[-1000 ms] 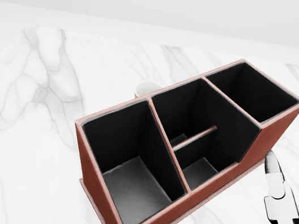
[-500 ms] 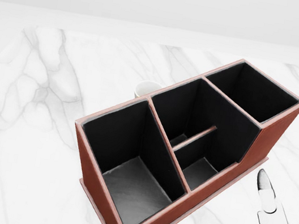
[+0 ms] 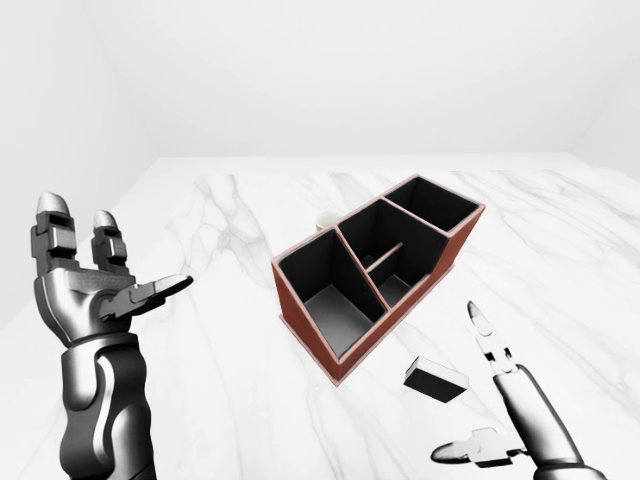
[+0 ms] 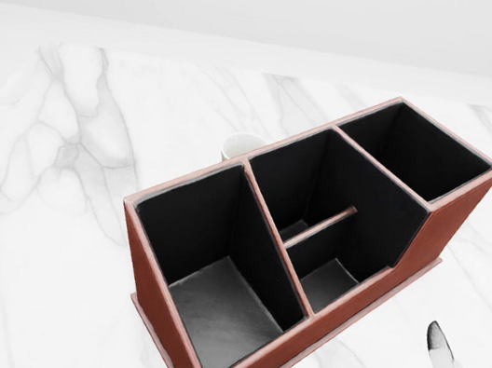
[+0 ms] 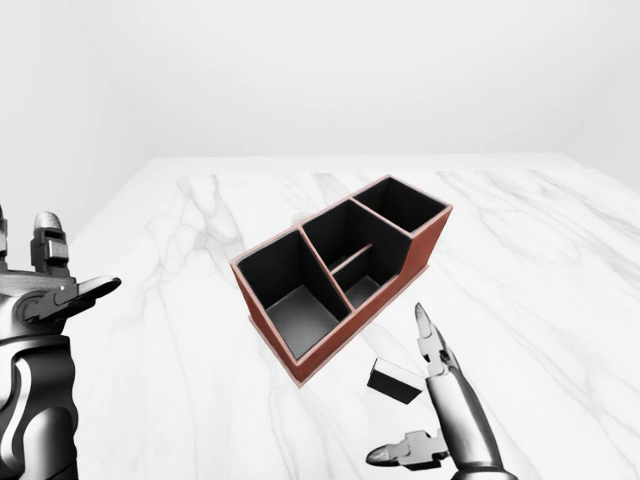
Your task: Pick up the book and place it in the left compartment of the caddy.
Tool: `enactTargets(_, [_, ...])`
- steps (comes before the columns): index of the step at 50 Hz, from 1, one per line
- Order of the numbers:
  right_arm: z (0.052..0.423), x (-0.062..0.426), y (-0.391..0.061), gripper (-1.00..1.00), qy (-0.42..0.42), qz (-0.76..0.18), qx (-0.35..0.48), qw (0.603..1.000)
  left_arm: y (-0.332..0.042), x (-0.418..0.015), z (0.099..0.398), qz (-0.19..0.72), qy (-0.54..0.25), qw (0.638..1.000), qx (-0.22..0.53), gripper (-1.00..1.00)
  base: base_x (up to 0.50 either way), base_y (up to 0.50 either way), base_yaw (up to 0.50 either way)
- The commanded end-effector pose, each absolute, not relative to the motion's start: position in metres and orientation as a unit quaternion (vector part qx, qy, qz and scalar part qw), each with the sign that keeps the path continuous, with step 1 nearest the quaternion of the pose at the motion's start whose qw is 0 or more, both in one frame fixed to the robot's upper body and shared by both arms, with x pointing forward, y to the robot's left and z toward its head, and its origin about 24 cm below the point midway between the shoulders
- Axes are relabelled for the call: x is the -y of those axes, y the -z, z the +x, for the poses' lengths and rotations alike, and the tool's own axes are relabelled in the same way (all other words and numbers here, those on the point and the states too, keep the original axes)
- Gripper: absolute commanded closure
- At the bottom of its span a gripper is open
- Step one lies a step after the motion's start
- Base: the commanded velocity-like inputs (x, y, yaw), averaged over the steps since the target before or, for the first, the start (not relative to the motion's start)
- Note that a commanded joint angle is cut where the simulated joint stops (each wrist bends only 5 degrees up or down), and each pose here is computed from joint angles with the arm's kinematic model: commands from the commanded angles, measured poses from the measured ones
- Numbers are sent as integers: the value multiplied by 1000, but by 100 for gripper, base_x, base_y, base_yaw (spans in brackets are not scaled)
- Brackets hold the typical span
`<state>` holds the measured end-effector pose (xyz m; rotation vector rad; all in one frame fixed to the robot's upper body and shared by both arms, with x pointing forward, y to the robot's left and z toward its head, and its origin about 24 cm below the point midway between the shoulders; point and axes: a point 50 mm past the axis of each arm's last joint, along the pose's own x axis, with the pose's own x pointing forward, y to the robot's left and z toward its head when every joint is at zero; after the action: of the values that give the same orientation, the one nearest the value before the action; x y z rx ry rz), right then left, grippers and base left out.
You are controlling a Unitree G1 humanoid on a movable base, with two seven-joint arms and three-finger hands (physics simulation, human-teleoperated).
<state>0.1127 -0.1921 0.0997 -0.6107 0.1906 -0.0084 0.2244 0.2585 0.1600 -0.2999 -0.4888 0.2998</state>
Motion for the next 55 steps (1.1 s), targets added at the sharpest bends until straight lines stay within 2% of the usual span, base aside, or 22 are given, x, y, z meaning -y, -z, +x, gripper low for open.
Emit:
enactTargets(1, [108, 201, -91, -100, 11, -300, -135, 944, -158, -261, 224, -148, -150, 948, 238, -100, 0, 0, 0])
enactTargets(10, [93, 224, -73, -100, 37, -282, -212, 935, -156, -260, 226, -146, -150, 950, 232, -100, 0, 0, 0])
enactTargets(23, [79, 249, -62, -100, 115, -283, -267, 914, -157, -262, 224, -147, -153, 949, 234, -100, 0, 0, 0])
enactTargets(35, [84, 255, -70, -100, 137, -314, -267, 901, -157, -262, 225, -146, -153, 949, 234, -100, 0, 0, 0])
enactTargets(55, [115, 250, -79, -100, 79, -404, -247, 877, -152, -261, 229, -145, -152, 952, 222, -100, 0, 0, 0])
